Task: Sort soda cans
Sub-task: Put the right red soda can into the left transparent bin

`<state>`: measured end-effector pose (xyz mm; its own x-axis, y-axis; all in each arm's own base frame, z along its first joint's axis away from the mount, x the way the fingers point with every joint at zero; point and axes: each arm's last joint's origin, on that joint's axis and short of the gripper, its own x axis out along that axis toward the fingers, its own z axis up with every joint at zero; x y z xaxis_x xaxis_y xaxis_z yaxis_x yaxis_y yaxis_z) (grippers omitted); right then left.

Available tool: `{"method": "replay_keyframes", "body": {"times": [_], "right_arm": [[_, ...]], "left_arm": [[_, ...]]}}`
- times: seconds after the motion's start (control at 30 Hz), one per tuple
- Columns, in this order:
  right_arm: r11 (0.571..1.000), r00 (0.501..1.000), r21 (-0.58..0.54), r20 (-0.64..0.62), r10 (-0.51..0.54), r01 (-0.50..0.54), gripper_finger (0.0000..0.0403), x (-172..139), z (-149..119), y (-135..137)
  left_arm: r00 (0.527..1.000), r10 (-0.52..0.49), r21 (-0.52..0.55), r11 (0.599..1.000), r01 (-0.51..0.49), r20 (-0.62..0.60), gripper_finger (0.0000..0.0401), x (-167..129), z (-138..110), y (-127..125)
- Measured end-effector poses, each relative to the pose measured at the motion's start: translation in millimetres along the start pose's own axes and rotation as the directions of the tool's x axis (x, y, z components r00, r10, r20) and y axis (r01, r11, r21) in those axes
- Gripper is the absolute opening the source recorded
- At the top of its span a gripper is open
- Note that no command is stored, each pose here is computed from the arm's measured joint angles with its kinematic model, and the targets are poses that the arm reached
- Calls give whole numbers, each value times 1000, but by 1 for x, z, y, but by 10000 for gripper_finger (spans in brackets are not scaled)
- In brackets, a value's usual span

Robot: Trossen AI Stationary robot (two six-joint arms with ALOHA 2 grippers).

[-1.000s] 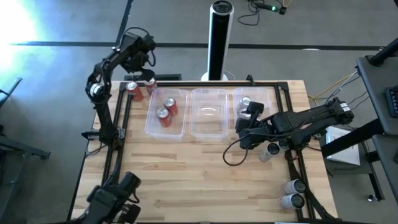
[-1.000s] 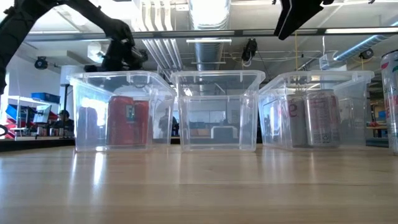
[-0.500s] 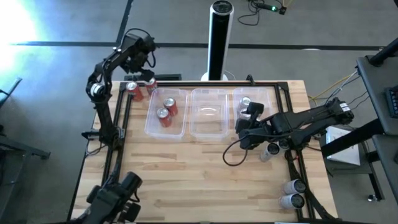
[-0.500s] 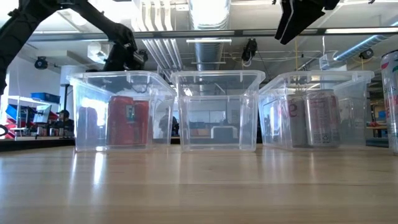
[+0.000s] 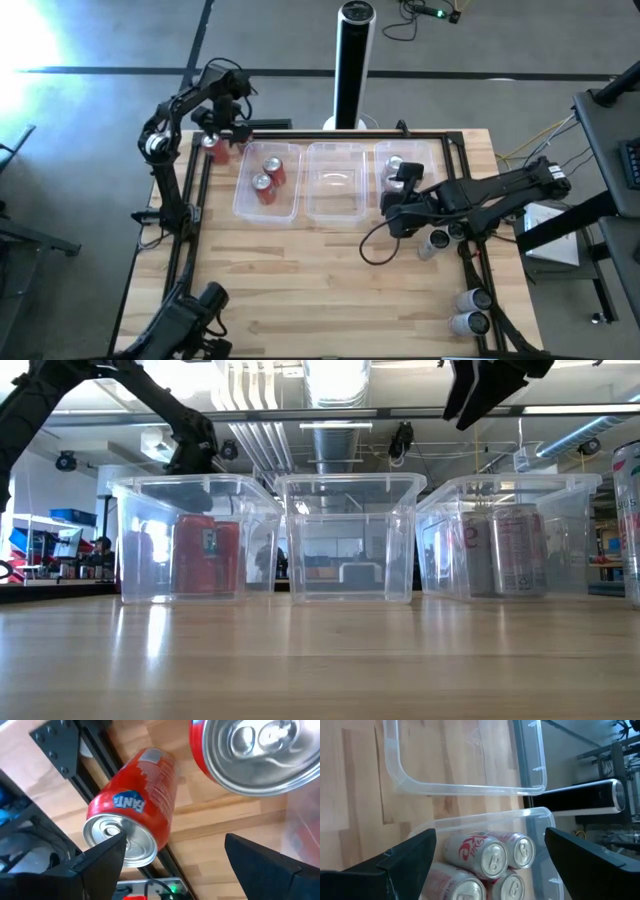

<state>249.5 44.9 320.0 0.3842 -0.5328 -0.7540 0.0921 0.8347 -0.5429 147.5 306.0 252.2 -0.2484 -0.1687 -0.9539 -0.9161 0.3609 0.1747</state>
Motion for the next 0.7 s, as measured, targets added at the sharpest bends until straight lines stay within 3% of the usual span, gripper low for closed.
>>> {"method": "replay_keyframes", "body": {"times": [0.17, 0.37, 0.47, 0.57, 0.7], "right_arm": [[1000, 1000, 13, 21, 1, -1, 368, -6, -4, -7], [1000, 998, 26, 59, 2, -4, 368, -13, -8, -14], [1000, 996, 25, 84, 3, -5, 368, -15, -9, -16], [999, 996, 37, 92, 1, -4, 368, -15, -10, -18], [999, 997, 49, 82, -3, -1, 368, -12, -11, -19]], "left_arm": [[1000, -9, -95, 995, 11, 19, 336, -3, -1, 1], [994, -18, -113, 993, 31, 110, 337, -17, 0, 2], [980, -40, -58, 997, 52, 196, 337, -28, 2, -3], [960, -123, 14, 992, 123, 252, 337, -39, 4, -10], [928, -170, 1, 984, 180, 331, 340, -48, 9, -12]]}}
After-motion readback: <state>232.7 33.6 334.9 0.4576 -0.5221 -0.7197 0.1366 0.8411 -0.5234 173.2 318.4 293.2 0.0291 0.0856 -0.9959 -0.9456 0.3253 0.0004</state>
